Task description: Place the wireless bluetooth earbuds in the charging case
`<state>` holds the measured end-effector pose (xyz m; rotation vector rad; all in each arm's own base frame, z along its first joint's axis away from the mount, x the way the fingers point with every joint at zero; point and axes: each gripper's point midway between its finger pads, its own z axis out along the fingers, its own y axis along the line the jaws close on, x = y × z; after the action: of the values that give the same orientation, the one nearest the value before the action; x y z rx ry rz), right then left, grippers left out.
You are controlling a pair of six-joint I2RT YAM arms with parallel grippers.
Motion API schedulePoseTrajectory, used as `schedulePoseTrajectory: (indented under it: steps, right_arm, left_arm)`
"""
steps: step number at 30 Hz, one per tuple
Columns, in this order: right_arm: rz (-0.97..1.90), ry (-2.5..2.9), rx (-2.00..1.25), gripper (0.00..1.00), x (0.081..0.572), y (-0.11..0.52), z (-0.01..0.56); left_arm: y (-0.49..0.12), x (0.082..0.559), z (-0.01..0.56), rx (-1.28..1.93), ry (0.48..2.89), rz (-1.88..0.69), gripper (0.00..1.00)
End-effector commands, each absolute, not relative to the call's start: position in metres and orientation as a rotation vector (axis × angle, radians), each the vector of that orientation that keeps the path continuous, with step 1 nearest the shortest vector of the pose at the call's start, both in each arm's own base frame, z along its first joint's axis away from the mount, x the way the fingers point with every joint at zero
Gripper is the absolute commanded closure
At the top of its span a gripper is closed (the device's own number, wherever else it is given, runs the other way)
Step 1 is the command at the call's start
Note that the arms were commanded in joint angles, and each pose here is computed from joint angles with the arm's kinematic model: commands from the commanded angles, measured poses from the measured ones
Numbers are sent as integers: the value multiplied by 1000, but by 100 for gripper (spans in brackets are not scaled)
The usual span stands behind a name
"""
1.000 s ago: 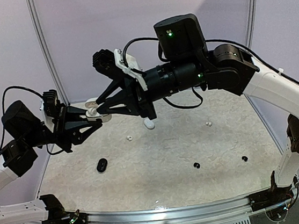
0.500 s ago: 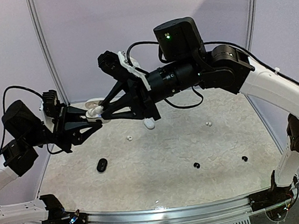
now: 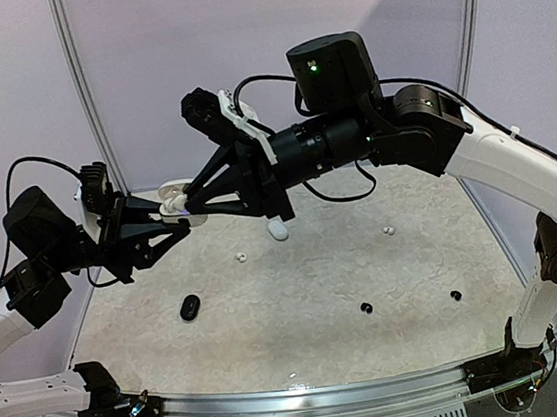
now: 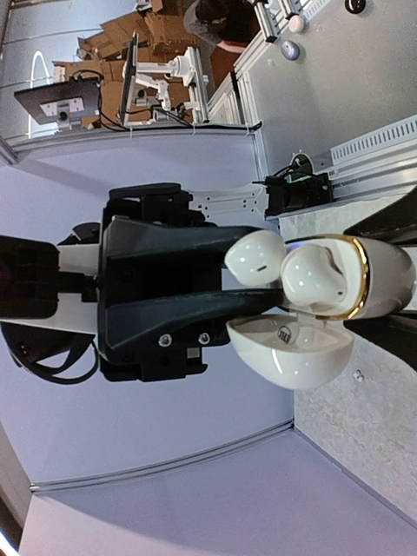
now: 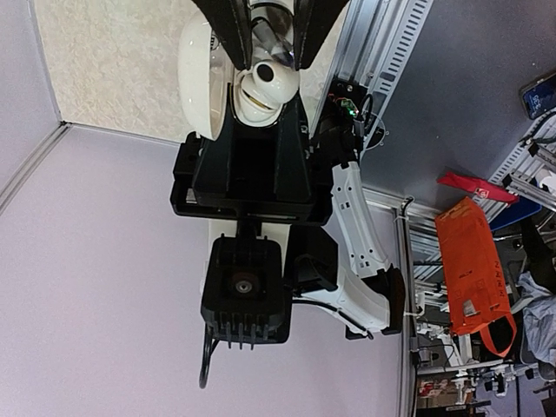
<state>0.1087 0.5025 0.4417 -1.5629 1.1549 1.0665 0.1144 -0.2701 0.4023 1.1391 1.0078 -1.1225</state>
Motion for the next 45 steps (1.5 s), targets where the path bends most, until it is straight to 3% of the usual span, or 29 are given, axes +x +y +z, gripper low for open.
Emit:
schedulePoseTrajectory:
  steps: [1, 45]
  right_arm:
    - [992, 1244, -1479, 83, 135, 503, 437]
    - [904, 1424, -1275, 70, 178, 504, 441]
  left_arm:
    - [-269, 109, 416, 1105, 1006, -1175, 100]
    - [-265, 151, 419, 809, 1224, -1196, 100]
